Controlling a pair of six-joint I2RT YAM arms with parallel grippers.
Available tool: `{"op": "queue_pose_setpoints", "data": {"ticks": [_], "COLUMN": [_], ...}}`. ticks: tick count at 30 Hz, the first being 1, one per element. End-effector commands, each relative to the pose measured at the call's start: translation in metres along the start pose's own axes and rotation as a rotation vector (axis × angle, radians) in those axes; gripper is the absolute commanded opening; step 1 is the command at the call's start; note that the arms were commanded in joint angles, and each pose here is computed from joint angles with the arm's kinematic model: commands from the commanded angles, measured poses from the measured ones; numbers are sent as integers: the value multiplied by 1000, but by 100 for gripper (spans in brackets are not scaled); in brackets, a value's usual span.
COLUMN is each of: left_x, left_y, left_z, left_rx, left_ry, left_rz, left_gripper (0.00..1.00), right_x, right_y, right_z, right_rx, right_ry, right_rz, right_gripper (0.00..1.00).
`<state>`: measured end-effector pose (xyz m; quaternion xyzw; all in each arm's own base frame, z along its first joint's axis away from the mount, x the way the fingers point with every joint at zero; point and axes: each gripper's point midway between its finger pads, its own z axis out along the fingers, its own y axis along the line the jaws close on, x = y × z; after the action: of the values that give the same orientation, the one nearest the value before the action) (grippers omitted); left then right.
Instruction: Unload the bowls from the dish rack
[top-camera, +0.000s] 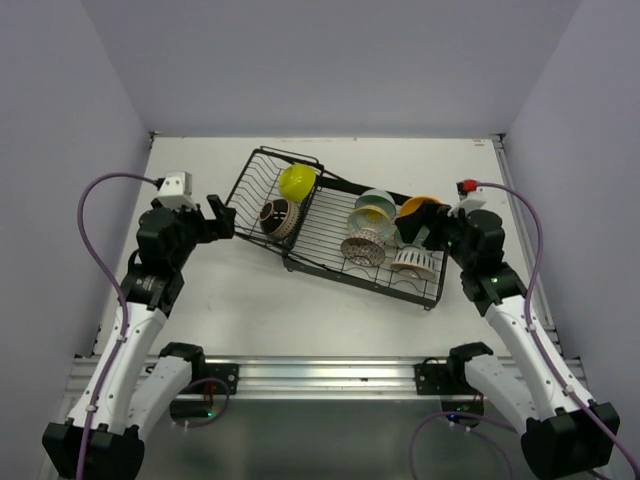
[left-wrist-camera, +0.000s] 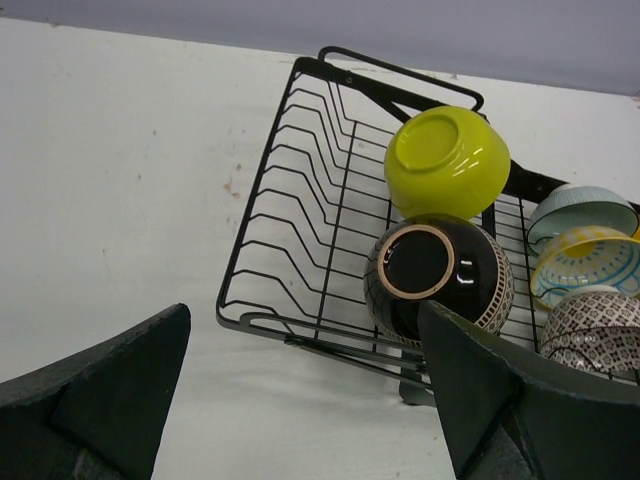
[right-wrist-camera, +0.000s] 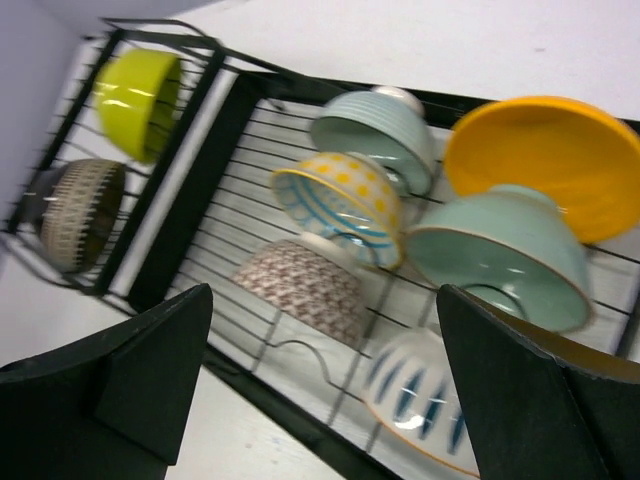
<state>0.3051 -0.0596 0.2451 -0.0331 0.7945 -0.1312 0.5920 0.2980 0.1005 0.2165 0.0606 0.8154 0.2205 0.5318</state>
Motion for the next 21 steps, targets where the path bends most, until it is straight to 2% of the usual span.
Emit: {"op": "queue_pose_setpoints", "data": {"ticks": [1, 3, 8, 12, 21], "left_x": [-29, -28, -26, -26, -23], "left_y": [3, 2, -2, -6, -11], "left_z": [-12, -12, -10, -10, -7], "left_rx": [-39, -32, -12, 15, 41], "left_ry": [-104, -106, -93, -91, -75], "left_rz": [3, 5, 5, 7, 5], "left_gripper": [100, 100, 100, 100, 100], "right_x": [-15, -18, 3, 13, 43], "right_y": [56, 72, 120, 158, 212], "right_z": [1, 4, 21, 31, 70], "right_rx": [-281, -339, -416, -532, -610], "right_ry": [-43, -42, 58, 69, 147], "right_rz": [115, 136, 132, 227, 366], "right_gripper": [99, 99, 99, 98, 97]}}
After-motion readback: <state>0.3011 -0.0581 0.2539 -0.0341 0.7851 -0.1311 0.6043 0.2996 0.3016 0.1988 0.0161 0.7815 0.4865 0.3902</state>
